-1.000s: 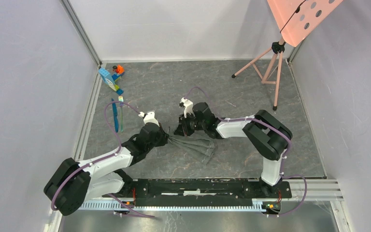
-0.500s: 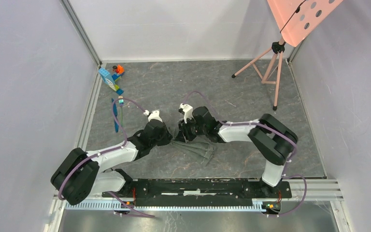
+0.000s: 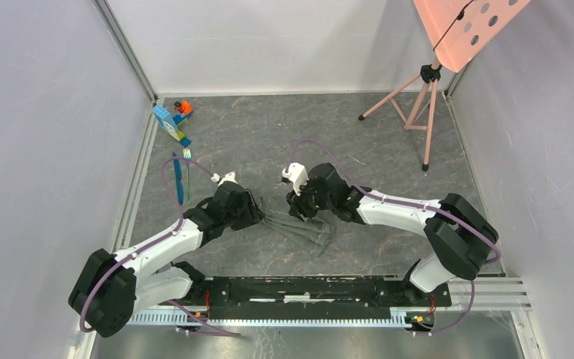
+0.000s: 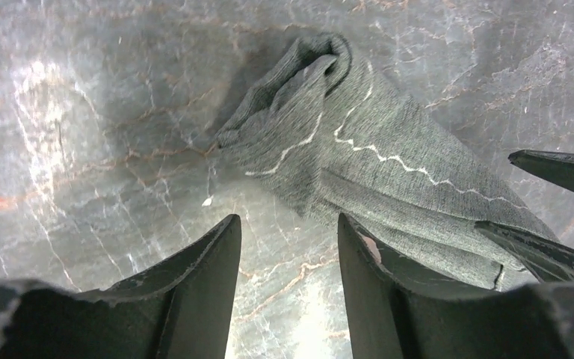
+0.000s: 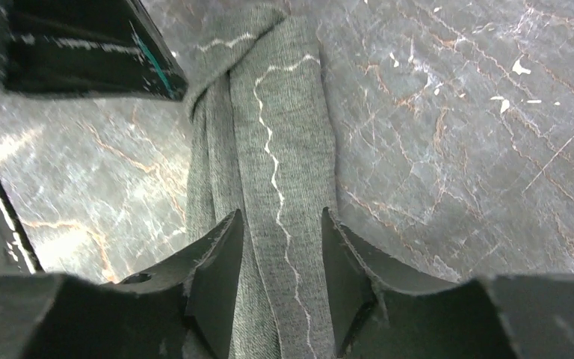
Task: Fold the napkin into a case and place the utensils inside
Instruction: Grasp the top corner of the smaller rectangle folded napkin from the folded napkin, then smooth out the smaller rectangle-folded napkin at the center of the board.
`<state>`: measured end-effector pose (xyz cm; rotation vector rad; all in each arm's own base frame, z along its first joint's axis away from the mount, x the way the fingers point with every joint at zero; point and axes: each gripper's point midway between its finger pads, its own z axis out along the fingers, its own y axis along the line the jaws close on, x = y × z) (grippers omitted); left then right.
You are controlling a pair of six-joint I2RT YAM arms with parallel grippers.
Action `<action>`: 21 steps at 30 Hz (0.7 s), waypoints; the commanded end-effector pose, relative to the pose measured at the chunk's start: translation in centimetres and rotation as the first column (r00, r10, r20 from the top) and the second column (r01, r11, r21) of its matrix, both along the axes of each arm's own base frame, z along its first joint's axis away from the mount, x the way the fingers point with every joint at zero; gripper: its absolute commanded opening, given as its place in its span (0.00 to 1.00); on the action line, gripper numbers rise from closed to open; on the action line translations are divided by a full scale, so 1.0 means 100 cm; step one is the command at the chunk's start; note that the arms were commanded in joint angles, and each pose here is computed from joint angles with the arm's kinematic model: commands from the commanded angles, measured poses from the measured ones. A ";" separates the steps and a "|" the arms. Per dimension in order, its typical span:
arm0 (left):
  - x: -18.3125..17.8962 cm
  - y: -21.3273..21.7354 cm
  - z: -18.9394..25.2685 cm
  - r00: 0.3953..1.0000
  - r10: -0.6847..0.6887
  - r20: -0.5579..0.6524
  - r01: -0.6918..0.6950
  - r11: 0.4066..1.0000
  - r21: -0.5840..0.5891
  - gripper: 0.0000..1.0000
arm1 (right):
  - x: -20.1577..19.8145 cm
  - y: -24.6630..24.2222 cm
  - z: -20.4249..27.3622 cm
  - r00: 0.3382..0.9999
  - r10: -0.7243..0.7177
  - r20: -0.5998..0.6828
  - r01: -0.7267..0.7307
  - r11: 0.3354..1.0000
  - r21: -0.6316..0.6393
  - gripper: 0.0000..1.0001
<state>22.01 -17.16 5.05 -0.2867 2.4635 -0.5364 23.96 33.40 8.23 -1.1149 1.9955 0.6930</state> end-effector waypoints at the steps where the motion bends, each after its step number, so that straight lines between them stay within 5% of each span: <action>1: -0.029 -0.012 -0.008 0.985 0.030 -0.171 -0.054 0.989 -0.141 0.60 | -0.002 -0.011 -0.004 0.995 0.066 0.071 -0.061 0.995 -0.078 0.47; 8: -0.043 -0.029 -0.029 0.953 0.041 -0.301 -0.119 0.962 -0.247 0.62 | -0.010 -0.008 -0.023 0.993 0.099 0.062 -0.090 0.988 -0.129 0.43; 17: -0.037 -0.031 -0.032 0.959 0.093 -0.269 -0.178 0.934 -0.311 0.55 | -0.020 -0.001 -0.045 0.993 0.115 0.039 -0.109 0.985 -0.136 0.44; 21: -0.035 -0.034 -0.030 0.965 0.081 -0.248 -0.161 0.932 -0.325 0.52 | -0.020 0.002 -0.054 0.994 0.107 0.021 -0.102 0.984 -0.145 0.33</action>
